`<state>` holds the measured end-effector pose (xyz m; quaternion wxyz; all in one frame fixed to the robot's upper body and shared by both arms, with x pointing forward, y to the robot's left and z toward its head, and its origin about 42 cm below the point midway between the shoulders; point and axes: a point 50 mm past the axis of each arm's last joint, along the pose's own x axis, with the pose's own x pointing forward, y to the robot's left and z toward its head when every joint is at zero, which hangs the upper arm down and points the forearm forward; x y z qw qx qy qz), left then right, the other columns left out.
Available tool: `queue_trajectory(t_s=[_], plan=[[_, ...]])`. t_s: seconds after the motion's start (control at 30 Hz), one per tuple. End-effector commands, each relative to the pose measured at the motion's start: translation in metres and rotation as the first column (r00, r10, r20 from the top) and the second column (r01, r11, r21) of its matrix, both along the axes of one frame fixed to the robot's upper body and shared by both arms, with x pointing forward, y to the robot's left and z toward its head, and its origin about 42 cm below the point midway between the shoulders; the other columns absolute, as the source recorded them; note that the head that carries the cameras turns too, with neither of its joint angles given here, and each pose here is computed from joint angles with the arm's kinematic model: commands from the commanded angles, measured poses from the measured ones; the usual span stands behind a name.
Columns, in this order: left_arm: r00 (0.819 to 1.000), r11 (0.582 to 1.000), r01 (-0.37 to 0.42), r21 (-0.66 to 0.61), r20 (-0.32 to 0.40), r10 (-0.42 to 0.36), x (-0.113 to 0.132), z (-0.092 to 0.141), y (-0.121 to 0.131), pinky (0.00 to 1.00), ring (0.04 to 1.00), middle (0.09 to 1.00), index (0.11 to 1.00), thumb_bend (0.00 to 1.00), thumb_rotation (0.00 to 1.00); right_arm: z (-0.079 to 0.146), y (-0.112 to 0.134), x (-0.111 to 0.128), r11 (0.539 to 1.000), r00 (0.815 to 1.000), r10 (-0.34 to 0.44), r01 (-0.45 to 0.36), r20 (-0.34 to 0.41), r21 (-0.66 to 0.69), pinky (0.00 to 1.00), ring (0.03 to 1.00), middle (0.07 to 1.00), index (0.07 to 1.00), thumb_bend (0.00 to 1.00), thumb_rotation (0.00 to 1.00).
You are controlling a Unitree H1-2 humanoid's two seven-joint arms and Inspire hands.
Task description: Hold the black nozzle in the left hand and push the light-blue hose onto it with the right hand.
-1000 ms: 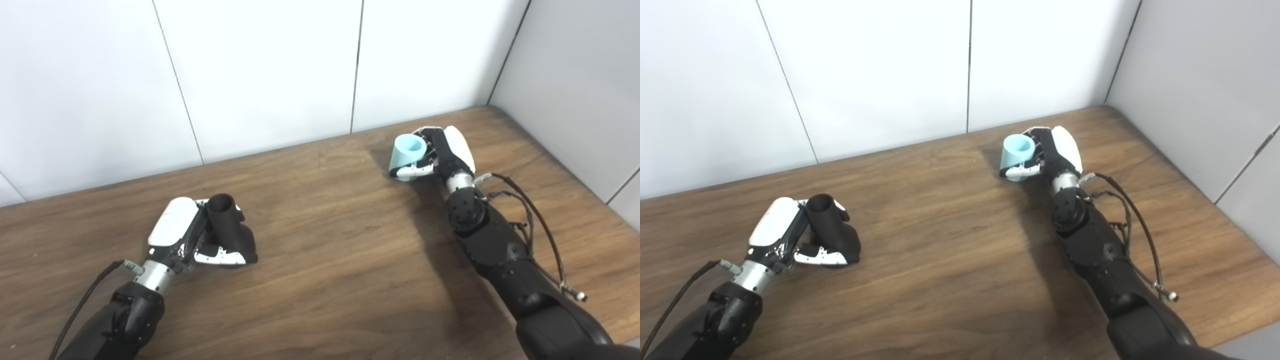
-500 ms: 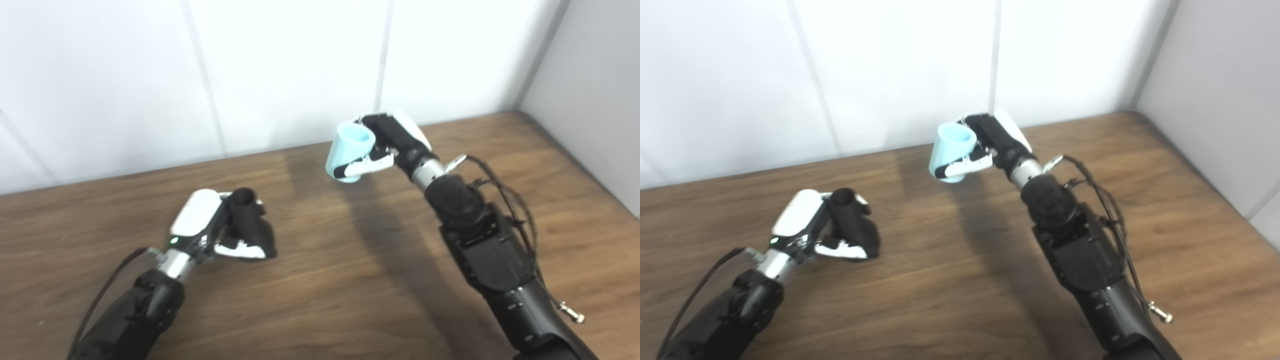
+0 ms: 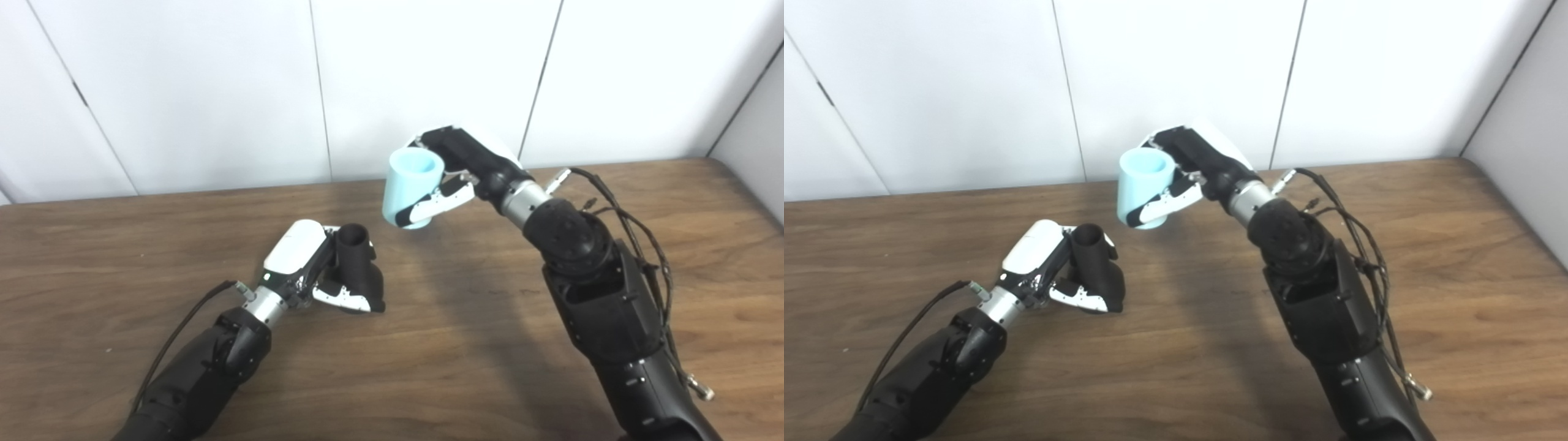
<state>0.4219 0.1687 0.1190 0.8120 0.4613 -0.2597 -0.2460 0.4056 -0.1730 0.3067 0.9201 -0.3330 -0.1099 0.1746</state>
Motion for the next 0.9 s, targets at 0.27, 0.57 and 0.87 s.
queue_trajectory(t_s=[0.27,0.57,0.87], plan=[[0.936,0.985,0.005,0.175,-0.348,0.057,-0.093,-0.119,-0.006,0.30,0.401,0.481,0.514,0.50,0.00,0.045,0.035,0.017,0.998,0.991,0.063,-0.065,0.117,0.011,0.29,0.396,0.461,0.531,0.52,0.00],[0.938,0.987,-0.008,0.162,-0.341,0.063,-0.094,-0.119,-0.019,0.30,0.404,0.476,0.512,0.50,0.00,0.021,0.037,0.030,1.000,0.998,0.018,-0.018,0.056,0.008,0.31,0.404,0.478,0.524,0.52,0.00],[0.941,0.988,-0.013,0.154,-0.332,0.064,-0.094,-0.116,-0.023,0.30,0.399,0.486,0.514,0.50,0.00,0.009,0.039,0.027,0.999,0.999,0.044,-0.044,0.018,-0.004,0.31,0.401,0.469,0.529,0.52,0.00]])
